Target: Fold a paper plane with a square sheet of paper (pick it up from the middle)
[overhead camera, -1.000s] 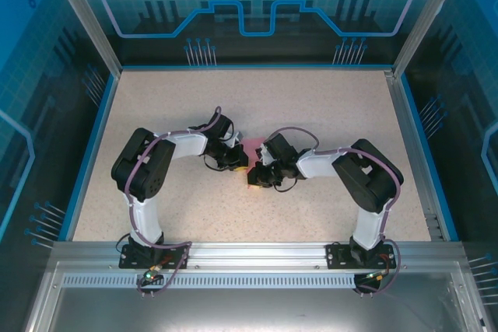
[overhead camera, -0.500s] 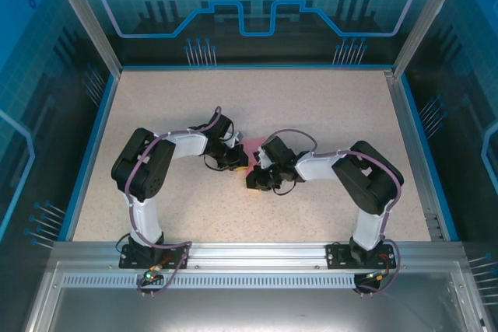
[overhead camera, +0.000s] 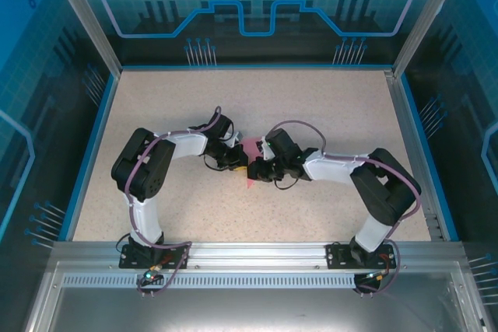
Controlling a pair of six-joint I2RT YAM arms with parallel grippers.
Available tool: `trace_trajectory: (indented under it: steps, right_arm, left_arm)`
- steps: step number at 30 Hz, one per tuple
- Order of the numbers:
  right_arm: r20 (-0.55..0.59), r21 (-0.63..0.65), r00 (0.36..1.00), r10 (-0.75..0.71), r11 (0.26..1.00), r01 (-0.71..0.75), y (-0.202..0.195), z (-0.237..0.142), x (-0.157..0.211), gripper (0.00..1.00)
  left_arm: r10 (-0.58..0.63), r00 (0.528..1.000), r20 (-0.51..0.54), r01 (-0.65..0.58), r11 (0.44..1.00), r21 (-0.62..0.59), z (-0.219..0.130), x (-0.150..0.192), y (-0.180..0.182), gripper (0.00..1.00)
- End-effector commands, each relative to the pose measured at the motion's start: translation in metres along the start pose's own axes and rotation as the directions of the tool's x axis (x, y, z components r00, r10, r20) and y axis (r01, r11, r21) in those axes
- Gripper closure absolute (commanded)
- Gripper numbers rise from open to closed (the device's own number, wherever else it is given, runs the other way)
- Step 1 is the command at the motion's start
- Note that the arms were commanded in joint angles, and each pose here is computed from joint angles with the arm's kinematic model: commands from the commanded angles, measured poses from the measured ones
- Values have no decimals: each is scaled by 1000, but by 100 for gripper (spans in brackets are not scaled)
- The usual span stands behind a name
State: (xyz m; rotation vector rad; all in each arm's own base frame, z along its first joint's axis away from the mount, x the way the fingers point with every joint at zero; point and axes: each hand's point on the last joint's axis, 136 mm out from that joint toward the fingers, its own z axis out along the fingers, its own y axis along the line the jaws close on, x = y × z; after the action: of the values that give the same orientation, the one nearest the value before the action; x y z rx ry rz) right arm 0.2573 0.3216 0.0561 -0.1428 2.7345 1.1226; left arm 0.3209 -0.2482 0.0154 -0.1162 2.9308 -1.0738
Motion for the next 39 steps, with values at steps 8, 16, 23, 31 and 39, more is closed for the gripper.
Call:
trace_trajectory:
  steps: [8, 16, 23, 31, 39]
  right_arm:
    - [-30, 49, 999, 37, 998, -35, -20, 21, -2, 86]
    - [-41, 91, 997, 64, 994, -60, -33, 27, 1, 87]
    - [-62, 138, 994, 92, 987, -82, -46, 31, 9, 87]
    - [-79, 167, 991, 111, 981, -97, -55, 31, 16, 88]
    - [-82, 176, 990, 118, 979, -102, -57, 32, 17, 88]
  left_arm:
    - [22, 1000, 11, -21, 1000, -15, -3, -2, 0, 91]
    - [25, 1000, 15, -25, 999, -21, -5, -2, -1, 91]
    - [33, 999, 25, -32, 999, -38, -8, -4, -1, 89]
    - [55, 992, 114, -42, 993, -108, -34, -17, -6, 70]
    - [48, 994, 103, -49, 999, 12, -32, -6, -21, 78]
